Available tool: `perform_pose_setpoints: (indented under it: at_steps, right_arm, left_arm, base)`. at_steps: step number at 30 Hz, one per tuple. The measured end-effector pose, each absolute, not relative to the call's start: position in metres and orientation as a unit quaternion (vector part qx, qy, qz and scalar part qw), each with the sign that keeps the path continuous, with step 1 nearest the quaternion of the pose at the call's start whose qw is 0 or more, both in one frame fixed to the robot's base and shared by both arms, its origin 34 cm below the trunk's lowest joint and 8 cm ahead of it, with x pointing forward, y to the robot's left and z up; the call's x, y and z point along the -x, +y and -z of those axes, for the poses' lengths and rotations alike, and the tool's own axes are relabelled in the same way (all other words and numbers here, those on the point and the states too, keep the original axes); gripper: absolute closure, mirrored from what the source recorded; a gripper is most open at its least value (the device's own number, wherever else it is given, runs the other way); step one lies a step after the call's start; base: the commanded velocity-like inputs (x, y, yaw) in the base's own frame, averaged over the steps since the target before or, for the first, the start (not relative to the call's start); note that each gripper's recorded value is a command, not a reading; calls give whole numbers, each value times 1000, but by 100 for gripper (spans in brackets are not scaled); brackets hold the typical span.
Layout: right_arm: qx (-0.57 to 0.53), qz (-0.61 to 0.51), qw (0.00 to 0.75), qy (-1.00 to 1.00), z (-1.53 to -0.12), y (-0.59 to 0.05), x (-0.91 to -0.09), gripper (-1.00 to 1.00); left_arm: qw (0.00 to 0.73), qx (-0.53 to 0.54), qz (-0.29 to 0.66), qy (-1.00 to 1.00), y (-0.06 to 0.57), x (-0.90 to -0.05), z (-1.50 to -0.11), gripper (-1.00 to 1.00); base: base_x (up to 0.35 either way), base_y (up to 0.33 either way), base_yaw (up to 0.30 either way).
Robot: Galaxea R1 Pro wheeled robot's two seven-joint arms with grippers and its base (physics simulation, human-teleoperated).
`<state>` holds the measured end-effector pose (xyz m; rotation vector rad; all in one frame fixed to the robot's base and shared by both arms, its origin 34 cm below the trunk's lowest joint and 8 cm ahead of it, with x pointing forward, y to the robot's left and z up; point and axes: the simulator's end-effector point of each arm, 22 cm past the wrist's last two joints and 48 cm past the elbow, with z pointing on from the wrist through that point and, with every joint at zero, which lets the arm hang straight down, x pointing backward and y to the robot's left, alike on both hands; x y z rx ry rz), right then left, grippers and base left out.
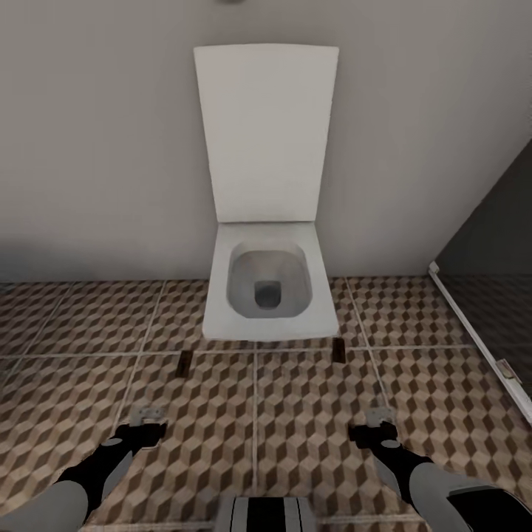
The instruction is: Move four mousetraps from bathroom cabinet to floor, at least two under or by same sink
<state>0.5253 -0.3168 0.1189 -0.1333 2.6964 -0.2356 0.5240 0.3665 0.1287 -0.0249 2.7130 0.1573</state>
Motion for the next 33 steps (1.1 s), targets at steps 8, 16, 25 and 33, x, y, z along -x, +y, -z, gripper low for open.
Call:
perform_pose_setpoints:
  at_steps: [8,16,25,33]
  right_arm:
    - [48,85,214,972,-119,-317,-525,-100]
    - [48,85,214,972,-119,-317,-525,-100]
    - [48,85,214,972,-119,-316,-525,-100]
    - [48,84,214,972,-119,-316,-525,-100]
  left_arm:
    - [210,10,-57,976,367,-524,-129,-100]
    - [210,10,-57,976,367,-524,-129,-100]
    - [211,10,-57,976,367,-524,-129,-100]
    - [211,10,-57,976,367,-524,-129,-100]
  base:
    - [-345,95,0]
    - [-345,99,0]
    - [-345,109,0]
    - [-330,123,0]
